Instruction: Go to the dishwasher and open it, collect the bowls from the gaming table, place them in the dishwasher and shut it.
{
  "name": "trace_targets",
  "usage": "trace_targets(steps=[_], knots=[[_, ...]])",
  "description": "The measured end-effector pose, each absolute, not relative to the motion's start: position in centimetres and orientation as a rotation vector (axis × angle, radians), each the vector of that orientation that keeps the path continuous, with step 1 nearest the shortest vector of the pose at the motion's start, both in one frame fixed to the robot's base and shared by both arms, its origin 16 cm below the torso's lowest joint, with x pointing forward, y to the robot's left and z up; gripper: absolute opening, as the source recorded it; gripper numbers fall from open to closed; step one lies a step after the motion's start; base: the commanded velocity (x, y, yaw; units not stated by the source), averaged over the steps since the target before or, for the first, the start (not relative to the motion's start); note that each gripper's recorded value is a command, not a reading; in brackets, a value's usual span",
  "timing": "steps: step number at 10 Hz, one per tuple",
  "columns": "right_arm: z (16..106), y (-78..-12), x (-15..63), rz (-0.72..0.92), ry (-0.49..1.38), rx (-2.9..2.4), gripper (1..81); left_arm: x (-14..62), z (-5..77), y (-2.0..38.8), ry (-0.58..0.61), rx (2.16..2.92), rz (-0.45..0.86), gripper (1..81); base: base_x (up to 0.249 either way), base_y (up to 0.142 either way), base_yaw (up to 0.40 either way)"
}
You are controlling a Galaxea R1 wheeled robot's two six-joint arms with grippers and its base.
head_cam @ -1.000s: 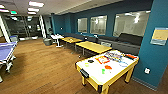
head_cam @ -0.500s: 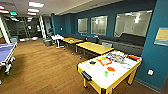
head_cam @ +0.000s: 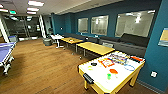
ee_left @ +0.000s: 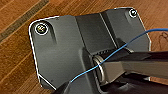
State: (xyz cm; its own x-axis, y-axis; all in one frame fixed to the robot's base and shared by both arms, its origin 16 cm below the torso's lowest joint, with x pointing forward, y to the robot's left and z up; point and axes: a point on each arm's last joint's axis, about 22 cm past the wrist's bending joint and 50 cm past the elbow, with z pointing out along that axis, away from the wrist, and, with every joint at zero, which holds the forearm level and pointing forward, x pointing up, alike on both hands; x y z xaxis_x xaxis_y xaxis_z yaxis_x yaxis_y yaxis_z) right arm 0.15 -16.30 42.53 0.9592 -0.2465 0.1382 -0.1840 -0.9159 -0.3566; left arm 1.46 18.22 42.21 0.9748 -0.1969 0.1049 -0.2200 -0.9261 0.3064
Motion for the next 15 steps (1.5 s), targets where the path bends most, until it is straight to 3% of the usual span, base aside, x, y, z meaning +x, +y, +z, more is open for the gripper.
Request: trace_targets(steps=[3, 15], knots=[[42.58, -16.35, 0.69, -0.266, 0.312, -2.764, 81.1, 1.95, 42.23, 18.22, -0.304, 2.802, 0.112, 81.1, 0.124, 0.000, 0.000], [42.58, -16.24, 0.67, -0.265, 0.312, -2.764, 81.1, 1.90, 42.26, 18.20, -0.301, 2.799, 0.117, 81.1, 0.090, 0.067, 0.000]])
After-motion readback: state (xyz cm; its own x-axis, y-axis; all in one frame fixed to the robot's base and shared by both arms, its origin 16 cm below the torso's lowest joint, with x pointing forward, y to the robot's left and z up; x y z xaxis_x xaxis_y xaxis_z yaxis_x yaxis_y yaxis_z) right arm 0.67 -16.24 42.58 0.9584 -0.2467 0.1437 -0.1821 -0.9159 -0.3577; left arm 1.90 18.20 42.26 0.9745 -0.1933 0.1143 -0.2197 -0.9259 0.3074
